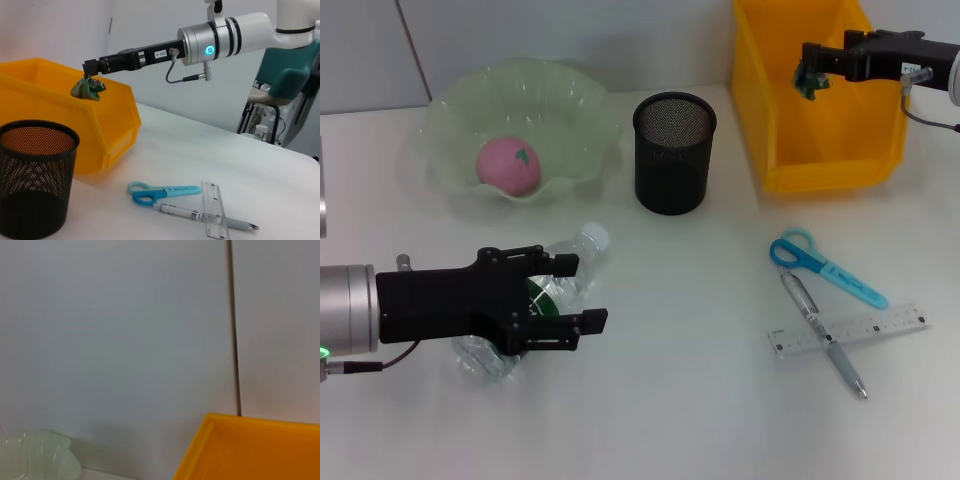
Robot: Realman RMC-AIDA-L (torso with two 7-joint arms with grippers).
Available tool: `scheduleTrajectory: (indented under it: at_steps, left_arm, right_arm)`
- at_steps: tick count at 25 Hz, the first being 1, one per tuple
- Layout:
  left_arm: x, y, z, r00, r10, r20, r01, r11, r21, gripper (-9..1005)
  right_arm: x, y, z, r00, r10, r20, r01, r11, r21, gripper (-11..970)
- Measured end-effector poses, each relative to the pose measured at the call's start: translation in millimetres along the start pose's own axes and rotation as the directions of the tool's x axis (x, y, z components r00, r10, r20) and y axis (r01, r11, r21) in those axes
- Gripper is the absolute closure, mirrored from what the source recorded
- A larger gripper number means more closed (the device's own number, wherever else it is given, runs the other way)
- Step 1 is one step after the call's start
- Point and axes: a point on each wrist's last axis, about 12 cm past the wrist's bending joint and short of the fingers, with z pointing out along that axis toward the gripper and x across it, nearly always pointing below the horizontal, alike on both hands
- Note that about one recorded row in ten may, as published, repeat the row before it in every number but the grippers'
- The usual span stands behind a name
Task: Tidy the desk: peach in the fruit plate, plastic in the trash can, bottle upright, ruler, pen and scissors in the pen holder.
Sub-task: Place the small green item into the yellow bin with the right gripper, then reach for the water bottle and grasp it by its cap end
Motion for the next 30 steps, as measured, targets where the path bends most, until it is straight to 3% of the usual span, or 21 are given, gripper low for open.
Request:
scheduleTrajectory:
  at_steps: [18, 24, 30]
  left_arm:
    - [0.6, -0.7, 0.4, 1.0, -0.002, 0.001, 0.002, 1.0, 0.002, 260]
    - [0.3, -0.6, -0.9, 1.0, -0.003, 0.003, 0.003, 1.0, 0.003, 263]
    - [-0.8, -0.9, -2.2, 1.0, -0.004, 0.011, 0.004, 1.0, 0.01, 265]
  right_arm:
    - [-6.0, 3.6, -2.7, 1.0, 0.013, 0.005, -0.013, 0.999, -0.038, 266]
    - [-18.9, 13.1, -23.9, 0.995, 0.097, -0.021, -0.099, 0.974, -0.204, 266]
    - [-25.6, 31.8, -50.3, 0.994, 0.06, -0.091, -0.092, 0.91, -0.405, 266]
